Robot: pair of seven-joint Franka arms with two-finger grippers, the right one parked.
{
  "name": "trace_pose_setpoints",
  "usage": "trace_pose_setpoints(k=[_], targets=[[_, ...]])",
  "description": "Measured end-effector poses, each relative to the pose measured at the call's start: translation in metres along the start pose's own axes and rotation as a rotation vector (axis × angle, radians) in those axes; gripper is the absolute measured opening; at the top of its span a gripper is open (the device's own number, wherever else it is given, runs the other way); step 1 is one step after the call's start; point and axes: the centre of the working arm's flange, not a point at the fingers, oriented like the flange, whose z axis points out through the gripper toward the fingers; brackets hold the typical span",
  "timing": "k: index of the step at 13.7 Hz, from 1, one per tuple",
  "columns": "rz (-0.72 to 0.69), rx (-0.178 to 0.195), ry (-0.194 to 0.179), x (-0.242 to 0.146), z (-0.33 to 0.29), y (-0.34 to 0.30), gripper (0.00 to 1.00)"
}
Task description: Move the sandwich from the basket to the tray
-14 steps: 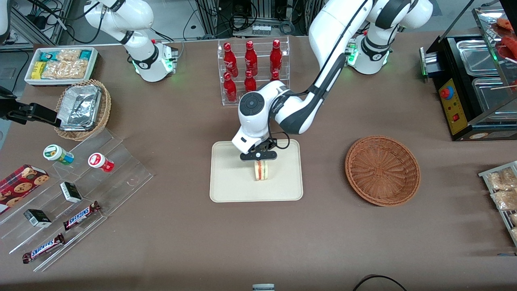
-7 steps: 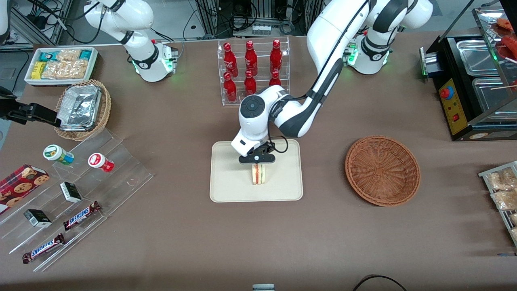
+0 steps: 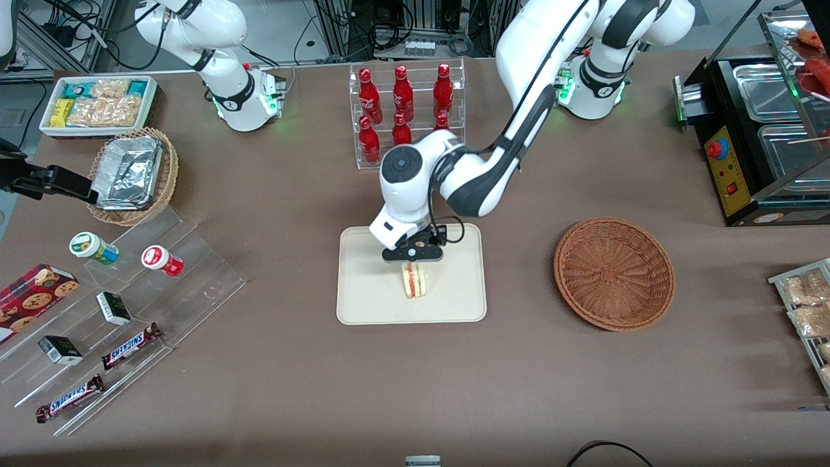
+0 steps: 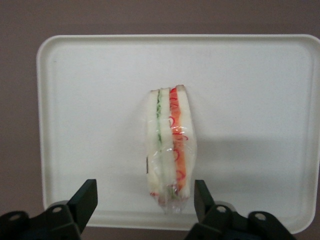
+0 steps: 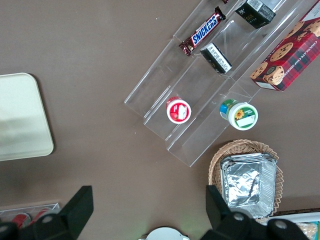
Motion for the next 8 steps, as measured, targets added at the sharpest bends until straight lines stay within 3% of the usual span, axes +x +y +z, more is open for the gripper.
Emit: trace_pose_setpoints(k=[1,4,6,8], targets=[[-0.044,0.007,-0.008,0.007,-0.032,-0.015,0.99],[-0.145,0.058,-0.051,0.033,-0.128,-0.093,0.99],[-0.136,0.09,-0.087,0.051,-0.177,-0.158,0.99],[-0.083,0.095,-0.136,0.065,-0.216,-0.227,1.0]])
